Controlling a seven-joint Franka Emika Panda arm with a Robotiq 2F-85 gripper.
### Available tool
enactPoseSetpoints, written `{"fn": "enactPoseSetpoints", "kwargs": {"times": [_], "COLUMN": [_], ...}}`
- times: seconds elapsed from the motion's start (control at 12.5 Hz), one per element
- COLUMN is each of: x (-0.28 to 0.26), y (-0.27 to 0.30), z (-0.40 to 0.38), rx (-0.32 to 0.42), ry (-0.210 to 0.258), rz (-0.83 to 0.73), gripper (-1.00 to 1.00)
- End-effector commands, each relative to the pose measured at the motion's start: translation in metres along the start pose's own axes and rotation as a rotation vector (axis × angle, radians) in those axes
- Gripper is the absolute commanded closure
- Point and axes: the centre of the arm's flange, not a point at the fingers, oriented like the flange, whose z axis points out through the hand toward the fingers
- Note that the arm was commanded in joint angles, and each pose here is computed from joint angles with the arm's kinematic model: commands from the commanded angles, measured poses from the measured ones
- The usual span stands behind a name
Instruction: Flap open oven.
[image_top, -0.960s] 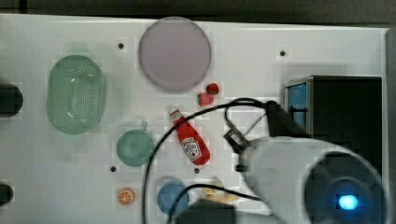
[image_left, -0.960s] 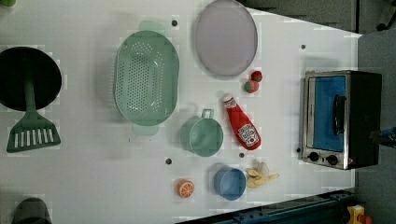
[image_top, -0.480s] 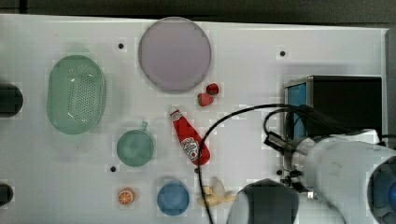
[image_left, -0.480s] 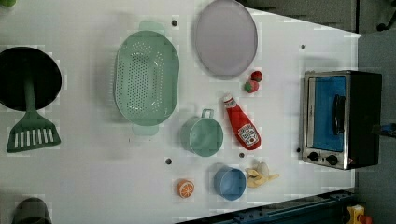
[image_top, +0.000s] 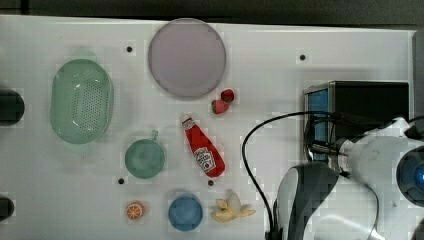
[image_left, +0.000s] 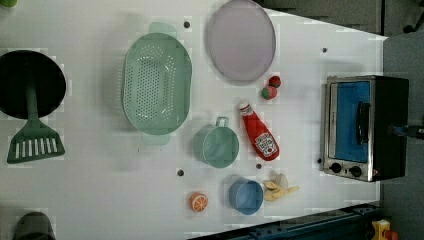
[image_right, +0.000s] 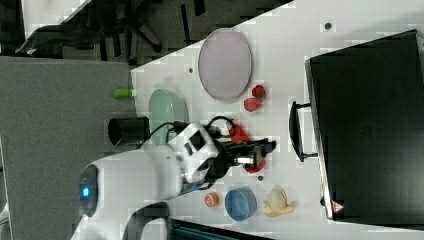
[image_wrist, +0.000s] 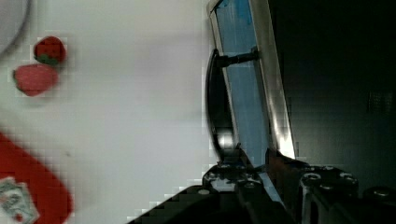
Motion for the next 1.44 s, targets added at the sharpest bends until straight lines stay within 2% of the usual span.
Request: {"fn": "enactPoseSetpoints", "kwargs": {"times": [0.08,0.64,1.04,1.2,1.44], "x": [0.004,0.016,0.013,0.016,0.018], "y": [0.018,0.01,-0.001,-0.007,-0.034], "z": [0.022,0.084,0.106,0.112,0.118], "rx": [-0.017,-0.046,-0.039,-0.047,-0.075], "ry": [0.012,-0.016,-0.058,-0.054,-0.069], "rz": [-0.132,-0.15,-0.159,-0.158,-0.164], "gripper": [0.65,0.65,0.65,0.65,0.65]}}
